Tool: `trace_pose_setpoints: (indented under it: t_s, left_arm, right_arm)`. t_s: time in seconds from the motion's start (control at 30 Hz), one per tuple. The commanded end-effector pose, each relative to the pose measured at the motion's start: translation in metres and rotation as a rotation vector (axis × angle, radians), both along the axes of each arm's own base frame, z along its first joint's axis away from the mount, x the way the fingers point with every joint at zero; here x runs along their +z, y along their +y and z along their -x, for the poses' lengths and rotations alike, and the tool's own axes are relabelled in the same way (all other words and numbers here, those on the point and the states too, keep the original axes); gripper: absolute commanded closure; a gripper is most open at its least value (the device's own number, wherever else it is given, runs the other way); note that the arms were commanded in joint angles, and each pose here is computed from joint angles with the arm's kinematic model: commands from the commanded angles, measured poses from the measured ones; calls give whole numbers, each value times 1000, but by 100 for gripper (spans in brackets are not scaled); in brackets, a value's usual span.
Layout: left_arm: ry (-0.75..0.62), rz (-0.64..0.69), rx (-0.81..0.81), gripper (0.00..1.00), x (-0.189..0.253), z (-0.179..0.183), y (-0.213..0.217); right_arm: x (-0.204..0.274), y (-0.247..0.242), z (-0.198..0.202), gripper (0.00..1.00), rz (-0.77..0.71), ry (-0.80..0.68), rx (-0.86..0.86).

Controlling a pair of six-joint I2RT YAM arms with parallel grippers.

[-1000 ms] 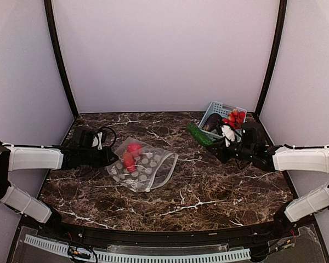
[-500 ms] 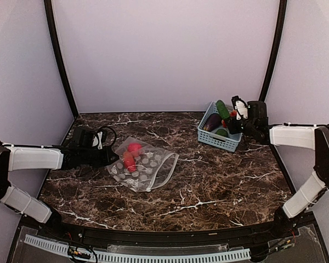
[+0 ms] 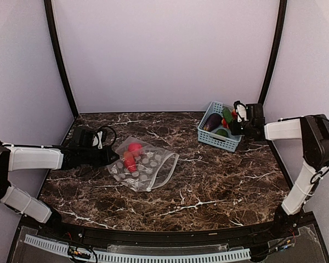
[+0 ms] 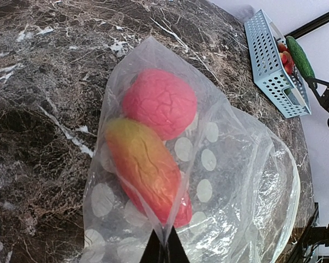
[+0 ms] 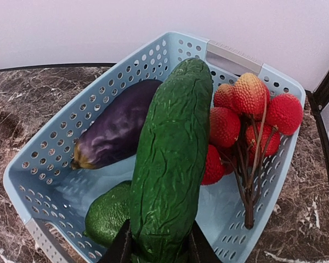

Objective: Open the zip-top bag and remove the fake food

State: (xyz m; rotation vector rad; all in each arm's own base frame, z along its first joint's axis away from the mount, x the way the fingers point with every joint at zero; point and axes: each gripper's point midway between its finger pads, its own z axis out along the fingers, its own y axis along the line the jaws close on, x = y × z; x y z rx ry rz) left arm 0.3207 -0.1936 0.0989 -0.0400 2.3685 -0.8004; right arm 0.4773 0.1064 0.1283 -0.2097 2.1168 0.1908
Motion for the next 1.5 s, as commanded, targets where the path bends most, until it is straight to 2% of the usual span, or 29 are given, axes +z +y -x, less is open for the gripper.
trace_pose_setpoints:
  t_s: [0.0,0.07,0.13,0.17,0.27,0.33,0.5,0.67,0.93,1.1,1.33,1.47]
  left_arm:
    - [-1,12,-1,99,0,0,0]
    - [0,13,-2,99,0,0,0]
    - [-1,16,-6,99,0,0,0]
    - [-1,18,-8,99,1,1,-1]
    - [3,24,-16,99,1,1,-2]
    - [10,35,-28,99,1,3,-5]
    - [11,33,-41,99,4,6,-5]
    - [15,36,-50,99,5,10,-5]
    - [-8,38,-87,99,10,15,-13]
    - [-31,41,-127,99,19,15,-27]
    - [-36,55,-141,99,24,15,-36]
    - [-44,65,-156,99,29,18,-42]
  right_arm:
    - [11,6,-26,78,-20,-37,6]
    - [7,7,-33,71,-15,-21,2]
    - [5,7,-36,50,-13,-11,1]
    - [6,7,-36,44,-14,-12,0]
    - [15,8,-35,35,-20,-27,2]
    - [22,10,-32,32,-27,-41,13]
    - [45,30,-9,32,-51,-83,90]
    - [54,72,30,33,-30,-96,211]
    - [26,150,125,41,-204,-43,550]
    - [-8,193,175,48,-243,30,732]
    - [-35,236,198,59,-280,63,835]
    - [-50,263,206,60,-322,83,893]
